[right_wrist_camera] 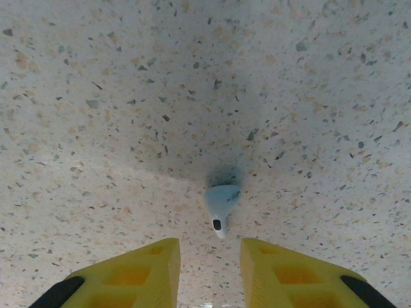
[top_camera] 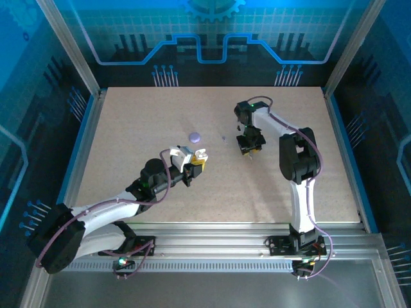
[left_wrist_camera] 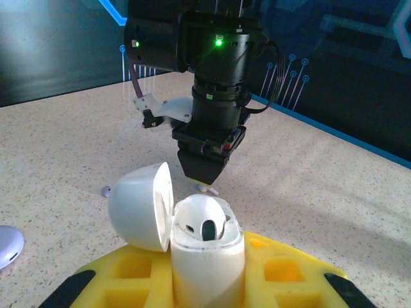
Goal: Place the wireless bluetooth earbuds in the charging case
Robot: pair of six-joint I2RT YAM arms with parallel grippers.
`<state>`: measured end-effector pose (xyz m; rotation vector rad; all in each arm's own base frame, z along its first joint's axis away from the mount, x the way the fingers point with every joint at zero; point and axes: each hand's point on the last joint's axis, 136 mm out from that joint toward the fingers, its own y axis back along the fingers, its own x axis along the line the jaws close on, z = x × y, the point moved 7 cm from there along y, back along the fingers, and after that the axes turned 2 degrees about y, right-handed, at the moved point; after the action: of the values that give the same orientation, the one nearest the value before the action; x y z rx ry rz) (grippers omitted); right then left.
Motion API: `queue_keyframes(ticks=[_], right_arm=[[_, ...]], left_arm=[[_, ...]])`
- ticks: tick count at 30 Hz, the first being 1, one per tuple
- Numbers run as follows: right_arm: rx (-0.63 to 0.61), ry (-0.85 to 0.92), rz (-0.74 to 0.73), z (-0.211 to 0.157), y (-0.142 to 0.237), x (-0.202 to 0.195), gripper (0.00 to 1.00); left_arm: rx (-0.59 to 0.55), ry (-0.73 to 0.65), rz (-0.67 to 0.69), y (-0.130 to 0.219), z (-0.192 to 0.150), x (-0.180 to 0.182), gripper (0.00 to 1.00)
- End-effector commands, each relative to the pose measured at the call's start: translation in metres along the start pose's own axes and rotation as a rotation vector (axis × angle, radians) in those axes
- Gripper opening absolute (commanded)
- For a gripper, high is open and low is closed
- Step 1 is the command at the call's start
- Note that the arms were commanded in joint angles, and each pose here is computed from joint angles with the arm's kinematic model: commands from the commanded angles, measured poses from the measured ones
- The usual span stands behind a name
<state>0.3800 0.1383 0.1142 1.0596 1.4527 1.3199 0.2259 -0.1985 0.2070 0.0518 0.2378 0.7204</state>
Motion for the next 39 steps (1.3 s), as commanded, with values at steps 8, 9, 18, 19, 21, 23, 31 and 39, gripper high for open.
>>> queue_keyframes(ticks=[8,9,18,19,21,23,31,39], right_arm=[[0.071,-0.004,0.009,-0.003,-0.016,-0.007,0.31],[0.073,-0.004,0.009,-0.003,-0.017,-0.007,0.31],[0.090,-0.005,0.011,-0.002,-0.024,-0.008,0.31],[0.092,-0.006,0.013,-0.002,-0.025,-0.008,0.31],[0.092,-0.005,0.015,-0.001,-0.026,-0.007,0.31],[0.092,-0.006,0.017,0.000,-0.027,-0.008,0.30],[0.078,-0.015,0.026,0.007,-0.028,-0.009,0.29],[0.074,-0.007,0.028,0.011,-0.030,-0.009,0.29]], left_arm=[[-0.027,-0.021,-0.001,-0.004,0.009,-0.002,0.21],[-0.025,-0.019,-0.001,-0.004,0.009,-0.002,0.21],[-0.026,-0.021,0.001,-0.005,0.010,-0.002,0.21],[-0.026,-0.021,0.001,-0.005,0.010,-0.002,0.21],[-0.024,-0.022,0.001,-0.005,0.009,-0.001,0.21],[-0.026,-0.021,-0.001,-0.006,0.010,-0.002,0.21],[-0.029,-0.020,-0.004,-0.007,0.010,-0.002,0.21],[-0.029,-0.020,-0.003,-0.007,0.010,-0.002,0.21]])
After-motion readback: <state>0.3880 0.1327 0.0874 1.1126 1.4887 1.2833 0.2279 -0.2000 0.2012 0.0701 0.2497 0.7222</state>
